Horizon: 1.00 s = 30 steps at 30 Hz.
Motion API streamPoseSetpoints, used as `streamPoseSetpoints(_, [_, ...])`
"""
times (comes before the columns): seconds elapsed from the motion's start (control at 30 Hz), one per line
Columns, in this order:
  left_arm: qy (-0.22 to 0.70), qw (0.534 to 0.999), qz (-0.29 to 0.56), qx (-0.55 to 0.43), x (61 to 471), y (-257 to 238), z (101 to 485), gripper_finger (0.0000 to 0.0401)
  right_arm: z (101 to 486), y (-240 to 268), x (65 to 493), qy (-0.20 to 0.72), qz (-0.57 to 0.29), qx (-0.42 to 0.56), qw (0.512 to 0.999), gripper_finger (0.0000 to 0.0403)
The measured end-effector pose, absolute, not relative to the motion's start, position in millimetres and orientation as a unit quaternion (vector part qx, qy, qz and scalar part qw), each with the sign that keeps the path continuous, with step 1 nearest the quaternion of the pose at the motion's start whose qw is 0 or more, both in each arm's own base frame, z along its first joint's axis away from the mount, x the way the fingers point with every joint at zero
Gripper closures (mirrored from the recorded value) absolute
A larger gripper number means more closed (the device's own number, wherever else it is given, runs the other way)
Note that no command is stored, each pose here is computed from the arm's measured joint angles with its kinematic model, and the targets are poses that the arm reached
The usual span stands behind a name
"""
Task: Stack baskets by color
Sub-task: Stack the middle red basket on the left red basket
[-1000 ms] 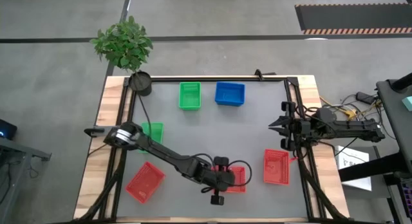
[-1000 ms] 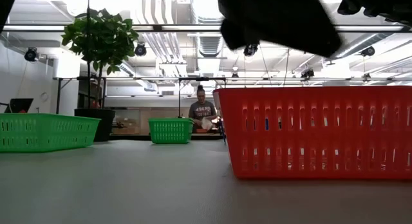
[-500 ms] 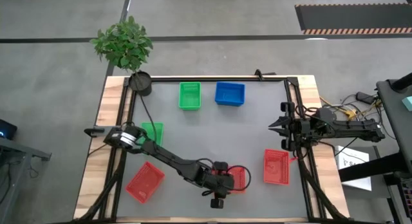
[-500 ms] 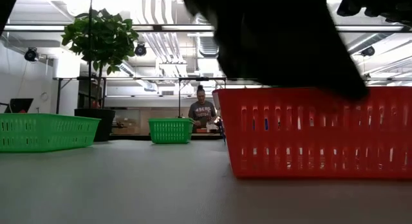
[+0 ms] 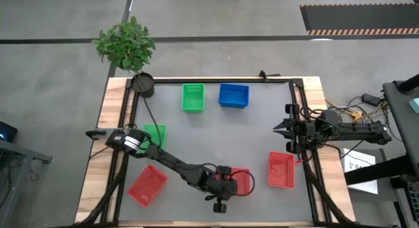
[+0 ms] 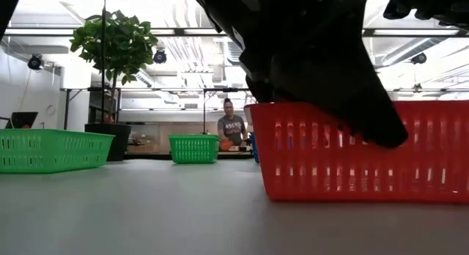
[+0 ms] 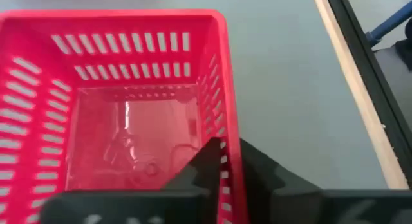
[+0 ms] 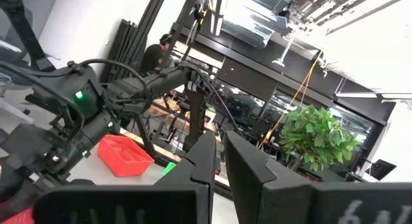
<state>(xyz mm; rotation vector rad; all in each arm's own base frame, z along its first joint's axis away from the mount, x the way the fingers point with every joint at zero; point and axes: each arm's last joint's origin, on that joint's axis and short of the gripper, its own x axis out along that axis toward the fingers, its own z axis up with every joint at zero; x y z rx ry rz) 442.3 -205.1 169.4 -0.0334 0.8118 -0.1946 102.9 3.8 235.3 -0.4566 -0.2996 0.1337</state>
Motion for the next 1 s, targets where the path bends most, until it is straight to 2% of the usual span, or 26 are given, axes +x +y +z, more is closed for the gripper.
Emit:
streamPoseSetpoints(0.23, [0.386,0.919,-0.077,-0.007,443,-206,179,0.0400,234,4,103,-0.140,0.068,-0.225,0.962,0.0376])
streamPoseSetpoints(0.47, [0.396,0.918,-0.026,0.013,423,-218,218,0.0401,234,4,103,-0.139,0.068,-0.224,0.962,0.0376])
streamPoseSetpoints(0.6, [0.423,0.905,0.040,-0.004,394,-224,243,0.0401,234,4,103,-0.139,0.069,-0.221,0.963,0.0376])
streamPoseSetpoints(0.77, [0.450,0.875,0.136,-0.115,344,-234,271,0.0401,233,4,104,-0.136,0.064,-0.223,0.963,0.0376])
streamPoseSetpoints(0.87, [0.462,0.847,0.189,-0.181,313,-247,278,0.0401,233,3,105,-0.133,0.063,-0.230,0.962,0.0376])
streamPoseSetpoints(1.0, [0.486,0.811,0.242,-0.219,274,-269,278,0.0401,233,3,104,-0.136,0.059,-0.232,0.961,0.0376])
